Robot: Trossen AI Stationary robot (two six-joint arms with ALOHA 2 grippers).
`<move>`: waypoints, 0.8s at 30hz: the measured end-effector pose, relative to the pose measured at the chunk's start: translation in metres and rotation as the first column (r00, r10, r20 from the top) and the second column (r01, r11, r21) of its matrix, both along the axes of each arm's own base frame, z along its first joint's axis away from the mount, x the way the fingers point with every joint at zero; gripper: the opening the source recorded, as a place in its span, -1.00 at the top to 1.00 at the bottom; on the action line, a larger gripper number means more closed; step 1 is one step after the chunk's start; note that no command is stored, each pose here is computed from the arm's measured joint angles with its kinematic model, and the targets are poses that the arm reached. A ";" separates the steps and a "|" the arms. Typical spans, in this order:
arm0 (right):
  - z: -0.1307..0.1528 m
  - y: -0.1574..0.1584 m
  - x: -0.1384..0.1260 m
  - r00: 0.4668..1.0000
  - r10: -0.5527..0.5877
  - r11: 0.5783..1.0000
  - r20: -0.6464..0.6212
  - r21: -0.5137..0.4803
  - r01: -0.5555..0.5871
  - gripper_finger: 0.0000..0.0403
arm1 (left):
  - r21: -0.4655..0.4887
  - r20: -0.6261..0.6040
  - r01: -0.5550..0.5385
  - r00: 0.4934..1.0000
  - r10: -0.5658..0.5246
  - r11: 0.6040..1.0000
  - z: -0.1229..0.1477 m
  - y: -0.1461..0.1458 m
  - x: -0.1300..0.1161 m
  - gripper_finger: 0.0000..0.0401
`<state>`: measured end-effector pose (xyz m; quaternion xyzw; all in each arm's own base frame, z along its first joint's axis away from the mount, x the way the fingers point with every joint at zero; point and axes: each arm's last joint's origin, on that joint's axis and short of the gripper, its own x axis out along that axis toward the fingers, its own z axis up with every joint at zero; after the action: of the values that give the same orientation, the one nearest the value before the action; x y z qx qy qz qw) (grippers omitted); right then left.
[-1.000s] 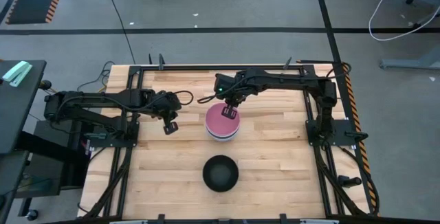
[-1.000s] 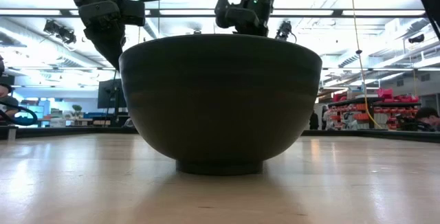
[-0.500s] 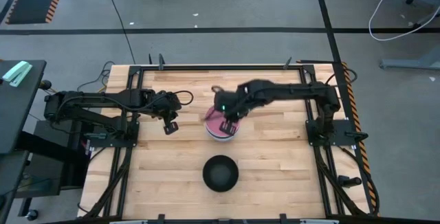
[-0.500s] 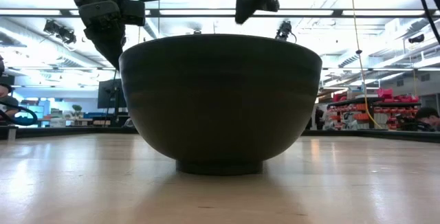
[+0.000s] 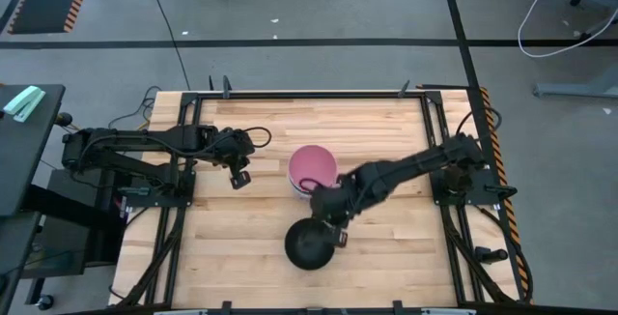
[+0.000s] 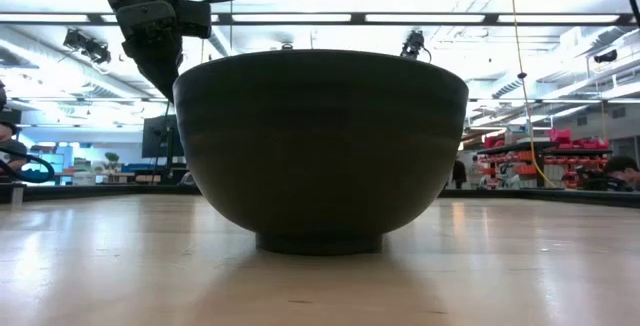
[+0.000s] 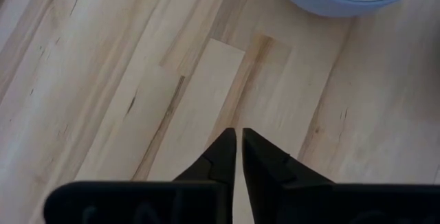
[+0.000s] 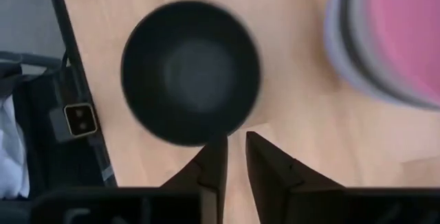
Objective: Nest bowls inside each other
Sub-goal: Stack the black bowl on top of the pink bowl
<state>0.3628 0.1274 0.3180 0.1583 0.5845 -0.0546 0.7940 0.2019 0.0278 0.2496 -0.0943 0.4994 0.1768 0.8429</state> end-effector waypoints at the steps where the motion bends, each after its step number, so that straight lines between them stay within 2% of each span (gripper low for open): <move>1: -0.004 0.004 -0.001 1.000 0.000 1.000 -0.005 0.003 0.000 0.66 | 0.000 0.000 0.000 1.000 0.000 1.000 0.000 0.000 0.000 0.82; 9: -0.038 0.018 -0.003 0.999 0.004 0.999 -0.050 0.055 -0.001 0.51 | -0.004 0.002 -0.009 1.000 0.009 1.000 0.000 0.000 0.000 0.87; 16: -0.066 0.008 -0.001 0.997 0.007 0.999 -0.071 0.046 -0.004 0.51 | -0.005 0.003 -0.011 1.000 0.011 1.000 0.000 0.000 0.000 0.86; 24: -0.080 0.001 0.002 0.998 0.013 0.998 -0.060 0.064 -0.009 0.51 | -0.006 0.003 -0.011 1.000 0.011 1.000 0.000 0.000 0.000 0.83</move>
<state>0.3649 0.1289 0.2378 0.1786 0.6105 -0.0364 0.7708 0.2019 0.0278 0.2496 -0.0996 0.4982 0.1799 0.8423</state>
